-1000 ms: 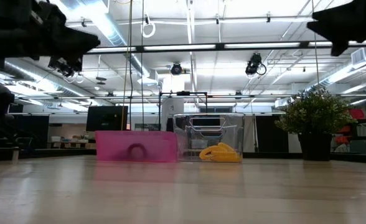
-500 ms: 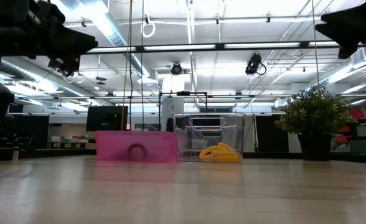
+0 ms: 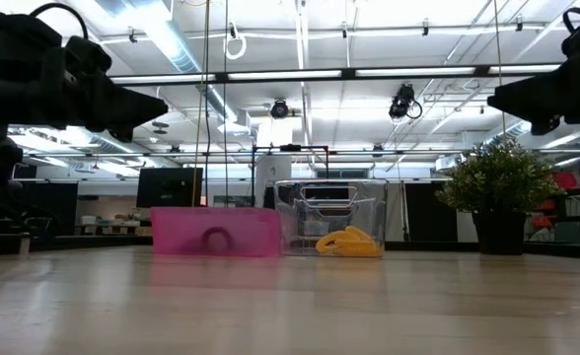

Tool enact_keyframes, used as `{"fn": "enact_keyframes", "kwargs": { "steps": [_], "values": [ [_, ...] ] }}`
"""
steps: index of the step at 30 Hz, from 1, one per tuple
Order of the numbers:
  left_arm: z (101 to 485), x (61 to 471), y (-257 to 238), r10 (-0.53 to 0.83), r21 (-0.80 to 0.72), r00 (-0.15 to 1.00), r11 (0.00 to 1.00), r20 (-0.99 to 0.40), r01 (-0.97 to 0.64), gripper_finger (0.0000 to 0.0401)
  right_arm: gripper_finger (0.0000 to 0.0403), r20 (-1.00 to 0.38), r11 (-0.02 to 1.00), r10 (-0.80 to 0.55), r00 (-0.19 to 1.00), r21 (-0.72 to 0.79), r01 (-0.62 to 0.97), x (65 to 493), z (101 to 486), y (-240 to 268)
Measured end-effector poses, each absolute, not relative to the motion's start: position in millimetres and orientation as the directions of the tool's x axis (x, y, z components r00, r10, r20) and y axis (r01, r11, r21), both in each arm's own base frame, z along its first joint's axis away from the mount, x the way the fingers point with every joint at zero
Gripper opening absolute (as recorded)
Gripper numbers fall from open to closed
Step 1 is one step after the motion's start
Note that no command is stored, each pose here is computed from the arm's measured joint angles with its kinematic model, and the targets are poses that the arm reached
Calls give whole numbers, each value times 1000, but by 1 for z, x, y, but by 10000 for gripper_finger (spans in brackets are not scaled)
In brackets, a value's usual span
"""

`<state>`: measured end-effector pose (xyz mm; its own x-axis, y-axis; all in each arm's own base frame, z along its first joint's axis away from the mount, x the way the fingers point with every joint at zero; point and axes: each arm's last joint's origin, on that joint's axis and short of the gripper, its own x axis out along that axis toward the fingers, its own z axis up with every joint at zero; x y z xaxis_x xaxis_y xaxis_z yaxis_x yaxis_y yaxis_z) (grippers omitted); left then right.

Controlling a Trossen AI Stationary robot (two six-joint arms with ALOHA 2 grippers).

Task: Sort spring keychains
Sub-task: Return to home position

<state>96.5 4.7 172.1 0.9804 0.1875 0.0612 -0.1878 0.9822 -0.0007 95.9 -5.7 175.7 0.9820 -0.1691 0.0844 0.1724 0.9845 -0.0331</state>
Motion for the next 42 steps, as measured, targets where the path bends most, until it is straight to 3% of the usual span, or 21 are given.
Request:
{"fn": "enact_keyframes", "kwargs": {
  "steps": [14, 21, 42],
  "values": [
    [167, 100, 5, 185, 62, 983, 981, 3, -185, 76, 134, -61, 977, -155, 986, -159, 144, 103, 163, -5],
    [171, 100, 4, 169, 34, 985, 985, 48, -170, 76, 134, 26, 982, -155, 988, -109, 157, 103, 172, -5],
    [168, 100, 5, 193, 0, 981, 981, 14, -193, 76, 134, 21, 982, -155, 988, -110, 156, 103, 171, -5]
  ]
}}
